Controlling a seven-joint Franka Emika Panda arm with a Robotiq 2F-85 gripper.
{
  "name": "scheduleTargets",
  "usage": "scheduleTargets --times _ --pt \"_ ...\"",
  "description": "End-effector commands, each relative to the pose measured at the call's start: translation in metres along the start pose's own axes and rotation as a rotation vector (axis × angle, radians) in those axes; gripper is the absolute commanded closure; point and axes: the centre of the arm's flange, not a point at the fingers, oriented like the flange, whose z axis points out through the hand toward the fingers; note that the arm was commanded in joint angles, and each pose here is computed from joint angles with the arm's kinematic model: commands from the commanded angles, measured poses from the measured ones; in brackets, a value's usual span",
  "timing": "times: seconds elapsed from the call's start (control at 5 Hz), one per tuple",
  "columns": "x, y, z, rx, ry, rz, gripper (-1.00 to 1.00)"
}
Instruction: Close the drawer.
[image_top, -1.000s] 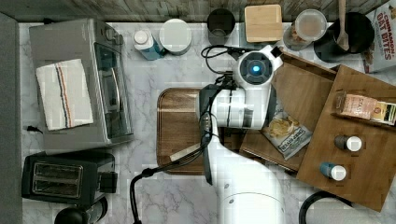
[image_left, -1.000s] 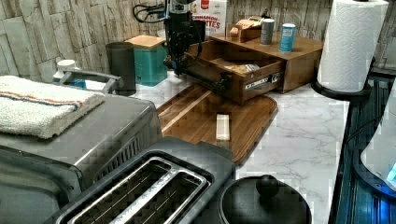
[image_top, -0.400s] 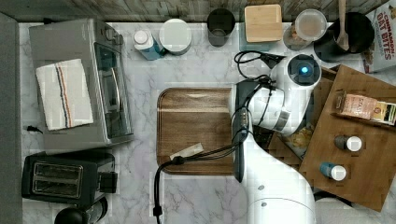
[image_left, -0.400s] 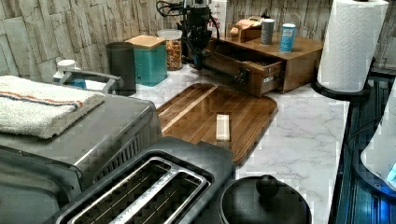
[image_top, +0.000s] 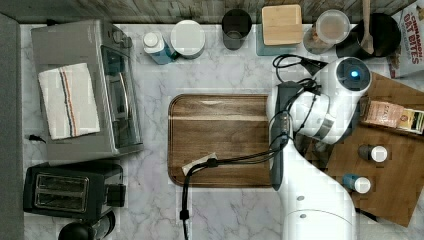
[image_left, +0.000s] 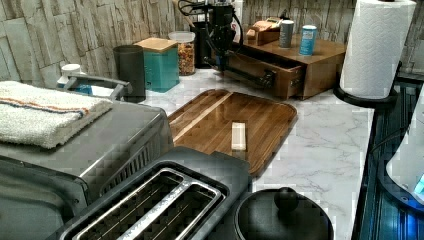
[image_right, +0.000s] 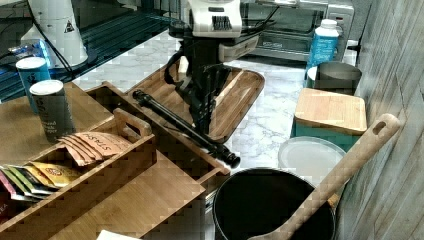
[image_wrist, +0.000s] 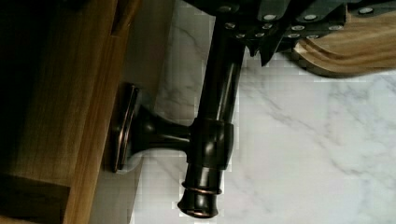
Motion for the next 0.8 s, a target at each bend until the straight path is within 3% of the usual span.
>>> scheduleTargets --times 0.2,0.4,0.8 --pt "-0.048 0.273 0.006 -0.110 -0.018 0.185 1.00" --pt "-0.055 0.292 -0.002 -0.179 -0.025 0.247 1.00" --pt "-0.068 0.274 -0.005 -0.152 0.001 0.325 1.00"
